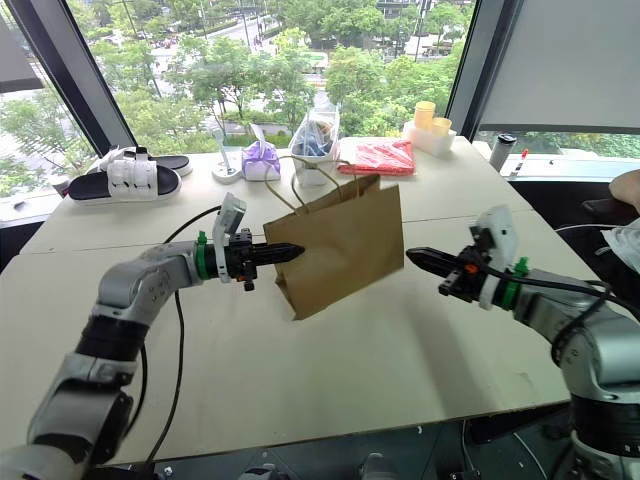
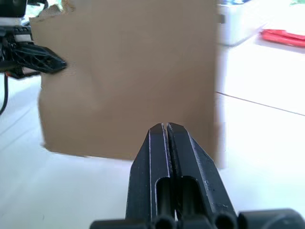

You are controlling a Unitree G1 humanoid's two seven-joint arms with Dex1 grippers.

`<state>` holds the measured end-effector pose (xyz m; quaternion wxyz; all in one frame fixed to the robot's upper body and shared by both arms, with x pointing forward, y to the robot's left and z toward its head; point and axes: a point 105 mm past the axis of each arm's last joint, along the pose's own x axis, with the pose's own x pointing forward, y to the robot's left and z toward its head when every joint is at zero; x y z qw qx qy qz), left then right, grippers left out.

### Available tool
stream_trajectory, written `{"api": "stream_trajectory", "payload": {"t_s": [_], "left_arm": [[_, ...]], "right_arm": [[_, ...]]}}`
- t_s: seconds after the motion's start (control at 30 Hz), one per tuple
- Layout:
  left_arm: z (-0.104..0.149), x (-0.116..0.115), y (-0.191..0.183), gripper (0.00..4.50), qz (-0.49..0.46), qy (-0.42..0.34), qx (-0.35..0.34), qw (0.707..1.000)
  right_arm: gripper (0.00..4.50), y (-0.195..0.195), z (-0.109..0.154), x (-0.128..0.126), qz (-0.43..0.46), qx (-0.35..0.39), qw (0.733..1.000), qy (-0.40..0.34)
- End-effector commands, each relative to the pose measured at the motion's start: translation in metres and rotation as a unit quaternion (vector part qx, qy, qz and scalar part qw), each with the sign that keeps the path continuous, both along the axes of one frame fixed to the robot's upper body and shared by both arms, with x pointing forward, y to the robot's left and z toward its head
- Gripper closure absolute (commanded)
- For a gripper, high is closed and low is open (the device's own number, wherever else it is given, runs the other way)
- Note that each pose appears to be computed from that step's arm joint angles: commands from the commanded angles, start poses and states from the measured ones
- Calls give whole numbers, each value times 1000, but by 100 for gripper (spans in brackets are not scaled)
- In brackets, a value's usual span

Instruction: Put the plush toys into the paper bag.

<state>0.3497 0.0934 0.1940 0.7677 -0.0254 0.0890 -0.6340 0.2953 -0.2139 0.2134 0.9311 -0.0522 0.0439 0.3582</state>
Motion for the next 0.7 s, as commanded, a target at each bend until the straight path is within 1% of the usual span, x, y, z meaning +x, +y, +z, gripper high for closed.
{"api": "stream_trajectory", "payload": {"t_s": [0.03,0.17,0.27,0.37,0.43,0.5,0.53,0.63,0.7], "left_arm": [[1,-1,6,449,-65,-11,42,997],[-11,10,13,449,-92,-25,102,990],[-18,20,18,370,-82,-31,130,988],[-17,27,23,230,-65,-41,135,988],[-14,28,28,140,-62,-50,137,987],[-10,27,34,39,-58,-58,140,987],[-7,26,38,5,-54,-61,138,987],[-1,18,51,5,-38,-64,124,989],[6,1,61,5,-19,-50,98,994]], "right_arm": [[450,-4,16,-12,-3,-8,999,-35],[450,-3,12,-18,-12,-11,999,-31],[450,0,9,-22,-13,-11,999,-30],[450,5,6,-20,-16,-17,999,-30],[450,12,4,-21,-1,-18,999,-27],[450,20,2,-23,23,-29,999,-21],[450,23,-1,-23,33,-40,998,-16],[450,27,-8,-18,54,-69,996,-8],[450,28,-10,-12,71,-75,995,-5]]}}
